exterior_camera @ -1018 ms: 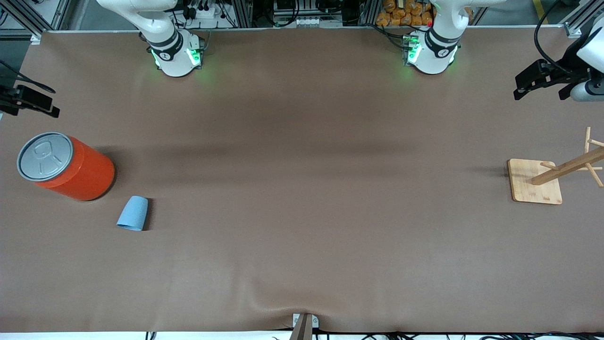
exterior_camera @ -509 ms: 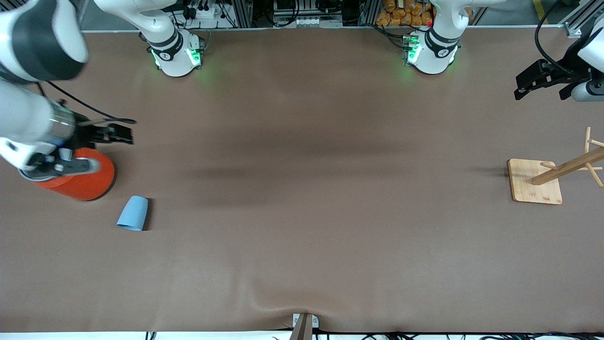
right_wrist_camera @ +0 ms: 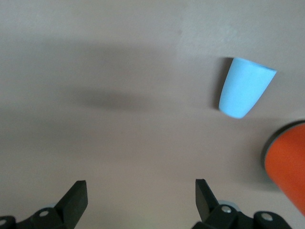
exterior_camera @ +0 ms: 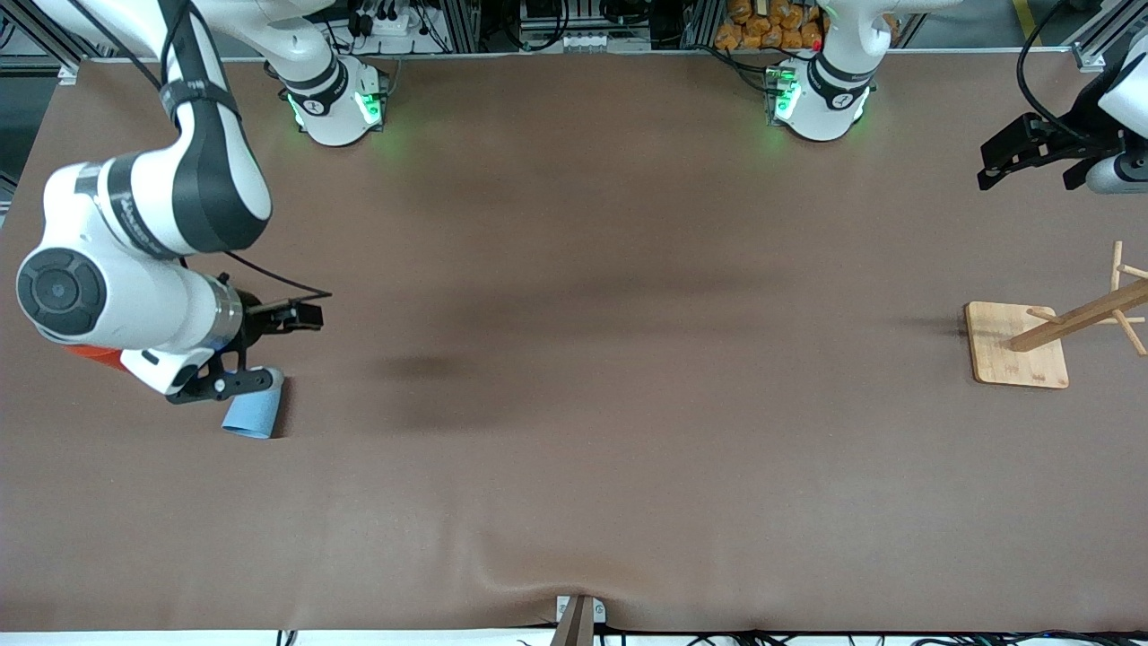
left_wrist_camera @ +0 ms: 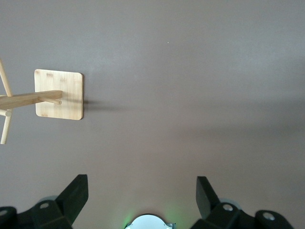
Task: Flip cup
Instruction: 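Reach the right gripper down to the lying blue cup, then close the right gripper on the blue cup's base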
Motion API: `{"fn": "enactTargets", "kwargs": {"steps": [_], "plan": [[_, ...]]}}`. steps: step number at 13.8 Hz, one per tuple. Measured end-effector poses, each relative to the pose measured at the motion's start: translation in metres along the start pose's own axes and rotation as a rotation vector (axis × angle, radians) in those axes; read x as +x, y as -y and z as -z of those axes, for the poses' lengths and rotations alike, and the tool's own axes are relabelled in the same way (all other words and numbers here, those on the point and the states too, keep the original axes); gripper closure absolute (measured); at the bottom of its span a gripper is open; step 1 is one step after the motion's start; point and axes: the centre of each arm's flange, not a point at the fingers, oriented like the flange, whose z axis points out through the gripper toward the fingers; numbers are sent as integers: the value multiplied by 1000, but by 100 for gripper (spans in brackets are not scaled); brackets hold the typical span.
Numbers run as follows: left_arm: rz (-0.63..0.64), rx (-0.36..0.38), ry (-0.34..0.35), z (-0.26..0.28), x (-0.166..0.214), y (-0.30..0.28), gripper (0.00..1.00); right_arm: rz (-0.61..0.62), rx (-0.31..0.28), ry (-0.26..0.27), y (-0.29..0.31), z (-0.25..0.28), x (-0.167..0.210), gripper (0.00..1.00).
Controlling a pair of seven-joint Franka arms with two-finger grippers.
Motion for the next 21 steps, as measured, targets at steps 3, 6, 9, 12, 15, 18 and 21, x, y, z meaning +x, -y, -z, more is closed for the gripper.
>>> {"fn": "enactTargets", "kwargs": {"steps": [3,6,9,12,15,18,21], "plan": [[1,0,2,-1,1,0,0,-41,3,-75,-27,-1,14,0],[2,0,7,-3,2,1,0,-128,14,-50,-93,-49,33,0],[2,0,7,-3,2,1,0,-153,16,-44,-126,-92,49,0],[2,0,6,-3,2,1,0,-161,15,-45,-135,-122,47,0],[2,0,6,-3,2,1,0,-158,17,-34,-151,-157,40,0],[1,0,6,-3,2,1,0,-154,15,-49,-169,-184,41,0],[-2,1,6,-3,2,-1,0,-147,19,-65,-190,-213,45,0]]}}
